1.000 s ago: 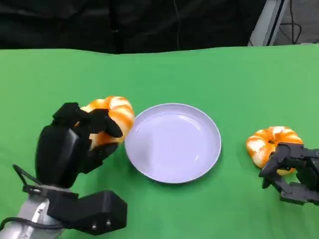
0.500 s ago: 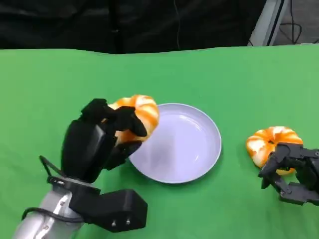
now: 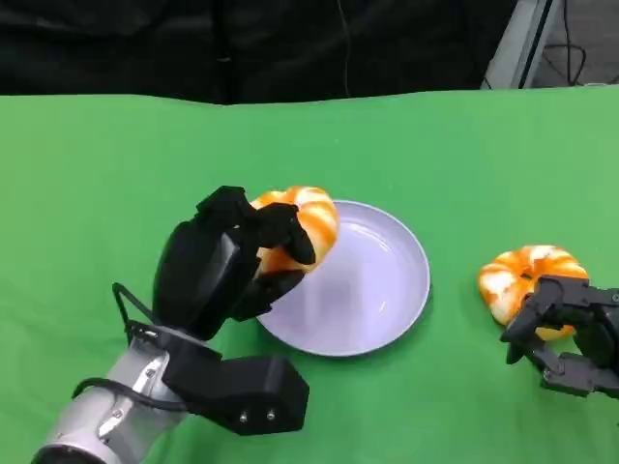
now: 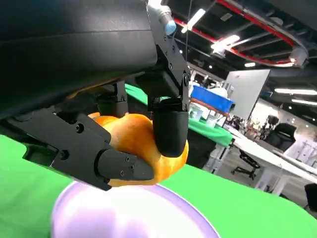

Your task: Grasp the bread from the table and place it into the plate.

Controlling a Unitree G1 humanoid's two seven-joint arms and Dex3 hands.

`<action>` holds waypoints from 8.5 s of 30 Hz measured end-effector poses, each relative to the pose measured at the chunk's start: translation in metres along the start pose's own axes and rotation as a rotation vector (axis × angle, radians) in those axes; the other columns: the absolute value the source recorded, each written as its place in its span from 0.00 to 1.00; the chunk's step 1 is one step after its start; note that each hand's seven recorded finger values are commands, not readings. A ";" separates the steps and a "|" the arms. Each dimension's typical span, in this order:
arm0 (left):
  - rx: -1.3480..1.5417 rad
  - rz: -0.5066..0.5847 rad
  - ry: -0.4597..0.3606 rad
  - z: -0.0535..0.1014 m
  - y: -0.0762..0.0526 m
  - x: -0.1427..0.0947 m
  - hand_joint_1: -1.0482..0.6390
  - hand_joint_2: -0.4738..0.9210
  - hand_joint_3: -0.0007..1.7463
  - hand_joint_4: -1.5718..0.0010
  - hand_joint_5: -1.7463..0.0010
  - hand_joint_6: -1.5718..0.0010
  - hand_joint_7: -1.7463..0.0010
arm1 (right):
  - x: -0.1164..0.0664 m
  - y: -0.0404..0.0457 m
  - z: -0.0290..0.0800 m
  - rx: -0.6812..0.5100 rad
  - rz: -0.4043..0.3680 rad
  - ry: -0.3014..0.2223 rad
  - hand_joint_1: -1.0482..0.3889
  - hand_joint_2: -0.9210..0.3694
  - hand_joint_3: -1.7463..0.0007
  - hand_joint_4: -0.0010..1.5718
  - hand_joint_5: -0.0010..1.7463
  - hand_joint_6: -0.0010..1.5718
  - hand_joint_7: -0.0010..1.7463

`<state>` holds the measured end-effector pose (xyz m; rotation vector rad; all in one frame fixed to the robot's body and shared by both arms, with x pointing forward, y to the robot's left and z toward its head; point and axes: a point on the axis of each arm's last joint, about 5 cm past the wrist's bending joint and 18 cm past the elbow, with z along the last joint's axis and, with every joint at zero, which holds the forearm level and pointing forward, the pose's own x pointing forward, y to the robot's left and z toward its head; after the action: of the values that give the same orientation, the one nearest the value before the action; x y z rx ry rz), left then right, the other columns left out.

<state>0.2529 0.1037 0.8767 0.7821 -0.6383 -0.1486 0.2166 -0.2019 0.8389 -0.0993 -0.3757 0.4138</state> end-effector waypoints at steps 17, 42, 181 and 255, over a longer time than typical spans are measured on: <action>-0.033 -0.064 -0.014 0.005 -0.015 0.010 0.58 0.89 0.30 0.60 0.02 0.53 0.23 | 0.002 0.0009 0.001 -0.008 0.002 -0.011 0.80 0.17 0.53 0.55 0.80 0.58 0.59; -0.077 -0.155 -0.039 0.014 -0.033 0.016 0.58 0.97 0.23 0.58 0.07 0.52 0.27 | 0.001 0.0020 0.001 -0.007 -0.004 -0.009 0.80 0.19 0.50 0.56 0.80 0.59 0.57; -0.399 0.279 0.174 -0.016 0.036 -0.069 0.23 1.00 0.15 0.50 0.99 0.62 0.99 | -0.002 0.0025 0.000 -0.003 0.014 -0.001 0.81 0.18 0.50 0.55 0.82 0.57 0.62; -0.927 0.501 0.429 -0.028 0.037 -0.113 0.58 1.00 0.29 0.53 0.17 0.47 0.45 | 0.000 0.0055 0.000 0.000 0.005 -0.004 0.80 0.17 0.57 0.58 0.75 0.62 0.53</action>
<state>0.1748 0.1868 0.8340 -0.2529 -0.2779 0.1793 0.2145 -0.1969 0.8376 -0.0997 -0.3793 0.4189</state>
